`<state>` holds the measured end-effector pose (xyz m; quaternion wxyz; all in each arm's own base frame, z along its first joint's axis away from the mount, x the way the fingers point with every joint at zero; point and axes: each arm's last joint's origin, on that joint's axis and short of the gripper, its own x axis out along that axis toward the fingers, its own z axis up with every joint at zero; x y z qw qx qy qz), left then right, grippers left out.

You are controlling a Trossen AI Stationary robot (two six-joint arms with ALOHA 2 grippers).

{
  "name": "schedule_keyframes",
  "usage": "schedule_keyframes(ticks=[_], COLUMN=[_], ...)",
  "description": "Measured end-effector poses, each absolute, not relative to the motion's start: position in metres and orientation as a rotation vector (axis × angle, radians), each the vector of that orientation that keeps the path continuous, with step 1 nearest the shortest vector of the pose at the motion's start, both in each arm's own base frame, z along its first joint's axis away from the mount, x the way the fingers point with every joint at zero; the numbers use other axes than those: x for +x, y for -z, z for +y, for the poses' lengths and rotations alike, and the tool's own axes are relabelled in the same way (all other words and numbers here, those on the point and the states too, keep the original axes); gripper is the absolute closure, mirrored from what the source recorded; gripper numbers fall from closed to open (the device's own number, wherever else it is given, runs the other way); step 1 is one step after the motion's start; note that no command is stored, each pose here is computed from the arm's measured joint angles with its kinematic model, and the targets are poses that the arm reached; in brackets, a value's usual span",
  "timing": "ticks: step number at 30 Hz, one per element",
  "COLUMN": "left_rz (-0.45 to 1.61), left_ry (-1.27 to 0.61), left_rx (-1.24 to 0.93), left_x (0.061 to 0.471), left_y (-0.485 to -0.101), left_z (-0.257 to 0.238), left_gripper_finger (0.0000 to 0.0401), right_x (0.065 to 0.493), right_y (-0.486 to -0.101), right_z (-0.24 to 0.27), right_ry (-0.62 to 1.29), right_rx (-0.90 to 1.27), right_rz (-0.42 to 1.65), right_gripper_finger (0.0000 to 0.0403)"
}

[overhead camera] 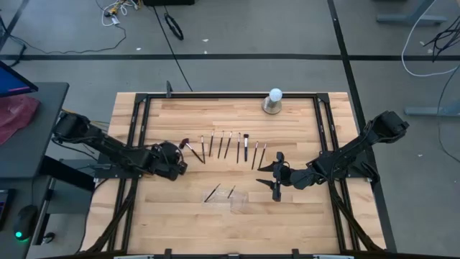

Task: Put items in baskets/containers
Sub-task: Put the black brow brush into the transparent organizer

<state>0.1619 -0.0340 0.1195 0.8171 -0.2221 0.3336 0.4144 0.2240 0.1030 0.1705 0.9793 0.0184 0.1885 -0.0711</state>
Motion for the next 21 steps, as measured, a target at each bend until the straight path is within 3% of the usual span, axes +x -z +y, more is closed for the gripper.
schedule_keyframes(ticks=[5,9,14,21], left_rz=[0.734,0.740,0.762,0.785], left_ry=[-0.909,-0.962,-1.016,-1.021], left_rx=[-0.452,-0.406,-0.348,-0.314], left_x=[0.162,0.163,0.165,0.166], left_y=[-0.113,-0.104,-0.090,-0.081], left_z=[-0.034,-0.033,-0.034,-0.038], left_gripper_finger=[0.0245,0.0217,0.0258,0.0380], right_x=[0.224,0.224,0.224,0.224], right_y=[-0.170,-0.170,-0.170,-0.170], right_z=[0.103,0.103,0.103,0.103], right_ry=[0.143,0.143,0.143,0.144], right_rx=[0.037,0.037,0.037,0.037], right_rz=[0.379,0.380,0.380,0.380], right_gripper_finger=[0.0214,0.0214,0.0214,0.0214])
